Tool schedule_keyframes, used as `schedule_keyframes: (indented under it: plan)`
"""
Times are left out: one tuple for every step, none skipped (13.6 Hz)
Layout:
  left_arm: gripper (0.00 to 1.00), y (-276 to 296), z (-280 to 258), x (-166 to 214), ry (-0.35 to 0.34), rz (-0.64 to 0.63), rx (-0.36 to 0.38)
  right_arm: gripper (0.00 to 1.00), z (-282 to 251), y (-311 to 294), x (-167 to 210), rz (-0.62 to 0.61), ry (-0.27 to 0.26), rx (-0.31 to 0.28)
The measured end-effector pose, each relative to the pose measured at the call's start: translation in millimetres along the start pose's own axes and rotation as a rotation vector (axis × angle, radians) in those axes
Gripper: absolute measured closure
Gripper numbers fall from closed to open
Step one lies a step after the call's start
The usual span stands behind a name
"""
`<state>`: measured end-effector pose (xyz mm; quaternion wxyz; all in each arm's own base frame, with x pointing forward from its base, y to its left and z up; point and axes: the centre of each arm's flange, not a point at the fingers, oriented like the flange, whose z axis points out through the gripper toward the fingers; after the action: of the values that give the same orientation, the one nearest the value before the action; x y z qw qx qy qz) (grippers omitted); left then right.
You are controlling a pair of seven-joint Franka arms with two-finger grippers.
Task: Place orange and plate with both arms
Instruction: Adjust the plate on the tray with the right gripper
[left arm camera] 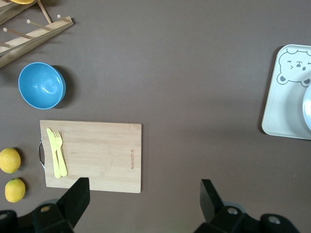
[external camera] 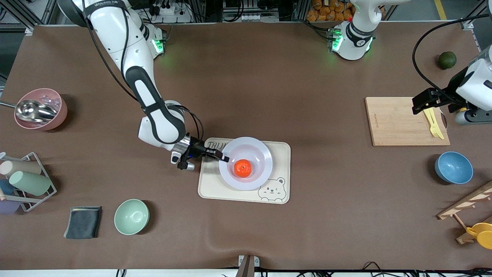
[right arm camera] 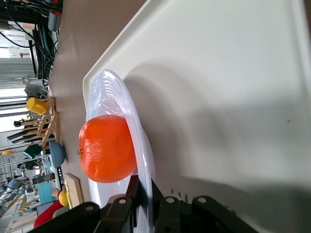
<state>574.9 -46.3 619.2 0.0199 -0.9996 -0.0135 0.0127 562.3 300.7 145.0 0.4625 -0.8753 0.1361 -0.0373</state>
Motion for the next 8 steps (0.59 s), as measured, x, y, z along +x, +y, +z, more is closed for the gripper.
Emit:
schedule_keyframes:
  plan:
    - [0.00,0.0,0.0,0.0,0.000,0.000,0.000,0.92,2.3,-1.7,-2.1,-0.006,0.006,-0.010]
    - [0.00,0.0,0.0,0.0,0.000,0.000,0.000,0.92,4.7,-3.9,-4.7,-0.012,0.008,-0.017]
    - [0.00,0.0,0.0,0.0,0.000,0.000,0.000,0.92,7.0,-5.6,-7.2,-0.017,0.007,-0.021]
    - [0.00,0.1,0.0,0.0,0.000,0.000,0.000,0.92,8.4,-6.2,-8.8,-0.019,0.008,-0.025]
    - [0.00,0.3,0.0,0.0,0.000,0.000,0.000,0.92,8.7,-6.0,-9.1,-0.019,0.008,-0.026]
    - [0.00,0.5,0.0,0.0,0.000,0.001,0.000,0.92,8.5,-5.8,-8.6,-0.019,0.009,-0.027]
    - [0.00,0.6,0.0,0.0,0.000,0.001,0.000,0.92,8.1,-6.0,-7.7,-0.020,0.010,-0.026]
    - [0.00,0.8,0.0,-0.1,0.000,0.001,0.000,0.92,7.9,-6.9,-6.5,-0.021,0.012,-0.025]
